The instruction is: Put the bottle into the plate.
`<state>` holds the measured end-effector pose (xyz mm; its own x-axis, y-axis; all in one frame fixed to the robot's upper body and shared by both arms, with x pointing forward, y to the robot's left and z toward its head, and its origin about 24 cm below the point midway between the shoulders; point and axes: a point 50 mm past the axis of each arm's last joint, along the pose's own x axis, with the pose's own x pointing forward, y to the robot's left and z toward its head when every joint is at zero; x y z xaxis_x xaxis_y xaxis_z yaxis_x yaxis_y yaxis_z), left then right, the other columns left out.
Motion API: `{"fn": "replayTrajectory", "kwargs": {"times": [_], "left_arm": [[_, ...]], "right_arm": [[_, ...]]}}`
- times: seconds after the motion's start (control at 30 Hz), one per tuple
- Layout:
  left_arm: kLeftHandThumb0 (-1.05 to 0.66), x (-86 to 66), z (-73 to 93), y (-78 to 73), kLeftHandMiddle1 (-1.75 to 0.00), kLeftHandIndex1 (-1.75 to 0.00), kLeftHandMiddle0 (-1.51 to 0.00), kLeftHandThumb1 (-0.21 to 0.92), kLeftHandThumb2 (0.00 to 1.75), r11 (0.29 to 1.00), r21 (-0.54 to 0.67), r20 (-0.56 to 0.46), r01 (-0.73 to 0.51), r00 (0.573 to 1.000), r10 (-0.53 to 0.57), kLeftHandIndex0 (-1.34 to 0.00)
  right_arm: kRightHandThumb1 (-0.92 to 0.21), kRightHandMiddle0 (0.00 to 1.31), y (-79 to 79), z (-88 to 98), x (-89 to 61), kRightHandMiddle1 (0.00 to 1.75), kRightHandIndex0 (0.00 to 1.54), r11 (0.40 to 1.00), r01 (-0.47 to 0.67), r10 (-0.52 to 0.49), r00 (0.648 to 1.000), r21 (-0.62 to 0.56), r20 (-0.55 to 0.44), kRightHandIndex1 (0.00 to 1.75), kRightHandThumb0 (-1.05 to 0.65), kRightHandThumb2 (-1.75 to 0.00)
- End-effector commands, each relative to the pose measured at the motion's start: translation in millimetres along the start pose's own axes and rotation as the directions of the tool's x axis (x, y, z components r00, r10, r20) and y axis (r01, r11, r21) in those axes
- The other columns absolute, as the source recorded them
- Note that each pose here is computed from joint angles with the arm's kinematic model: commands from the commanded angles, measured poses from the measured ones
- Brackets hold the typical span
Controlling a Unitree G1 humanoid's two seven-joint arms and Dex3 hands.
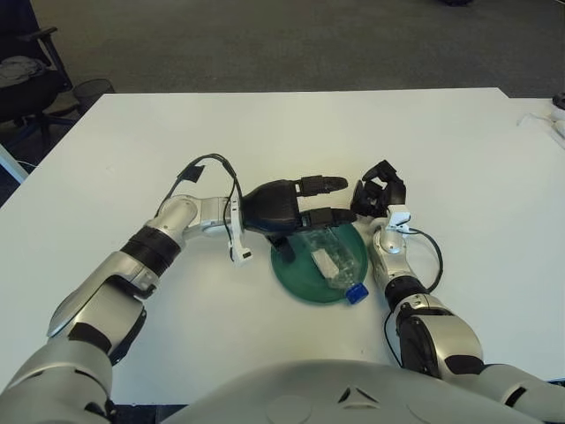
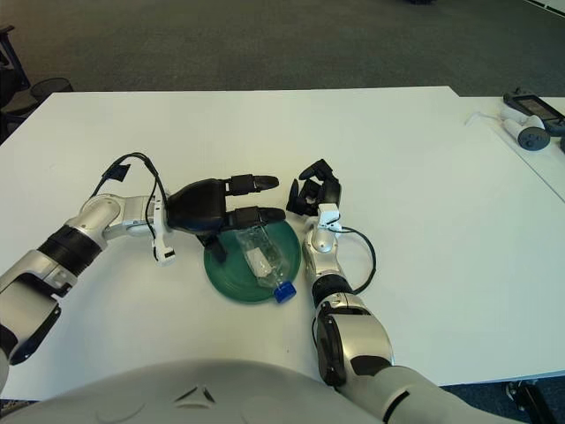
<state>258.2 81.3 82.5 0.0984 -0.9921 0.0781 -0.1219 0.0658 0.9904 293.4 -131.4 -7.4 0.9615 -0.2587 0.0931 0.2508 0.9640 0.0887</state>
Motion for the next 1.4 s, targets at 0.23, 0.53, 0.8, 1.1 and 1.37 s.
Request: {"fn": "replayTrajectory", "kwargs": {"times": [0.23,0.53,0.8,1.1,1.37], "left_arm": [[-1.05,0.5,-6.0,6.6,0.00,0.00,0.00,0.92,0.30,0.999,0.027,-0.003,-0.027,1.000,0.027,0.00],[-1.05,0.2,-12.1,12.7,0.00,0.00,0.00,0.92,0.28,1.000,0.017,-0.020,-0.004,1.000,0.004,0.00],[-1.05,-0.9,-17.3,23.2,0.00,0.00,0.00,0.92,0.24,1.000,0.018,-0.041,-0.005,0.999,0.006,0.00],[-1.05,-8.3,-19.6,30.4,0.00,0.00,0.00,0.92,0.21,1.000,0.028,-0.087,-0.008,0.996,0.011,0.00],[-1.05,-20.1,-26.2,41.4,0.00,0.00,0.00,0.92,0.21,0.999,-0.011,-0.137,-0.052,0.989,0.050,0.00]], "right_arm": [[-0.17,0.73,-22.1,-55.7,-62.3,1.75,1.15,0.998,0.051,-0.056,0.963,-0.027,-0.265,1.75,-0.53,-1.50],[-0.19,0.71,-12.6,-51.7,-69.6,1.75,1.06,1.000,0.018,-0.019,0.974,-0.009,-0.225,1.75,-0.52,-1.47],[-0.26,0.65,-21.0,-49.5,-59.5,1.75,1.00,0.999,0.032,-0.029,0.970,0.007,-0.241,1.75,-0.49,-1.38],[-0.22,0.68,-20.2,-57.4,-57.3,1.75,1.09,0.999,0.046,-0.050,0.940,-0.020,-0.339,1.75,-0.51,-1.43],[-0.19,0.71,-15.3,-55.6,-58.9,1.75,1.15,0.999,0.053,-0.048,0.935,0.004,-0.351,1.75,-0.52,-1.46]]}}
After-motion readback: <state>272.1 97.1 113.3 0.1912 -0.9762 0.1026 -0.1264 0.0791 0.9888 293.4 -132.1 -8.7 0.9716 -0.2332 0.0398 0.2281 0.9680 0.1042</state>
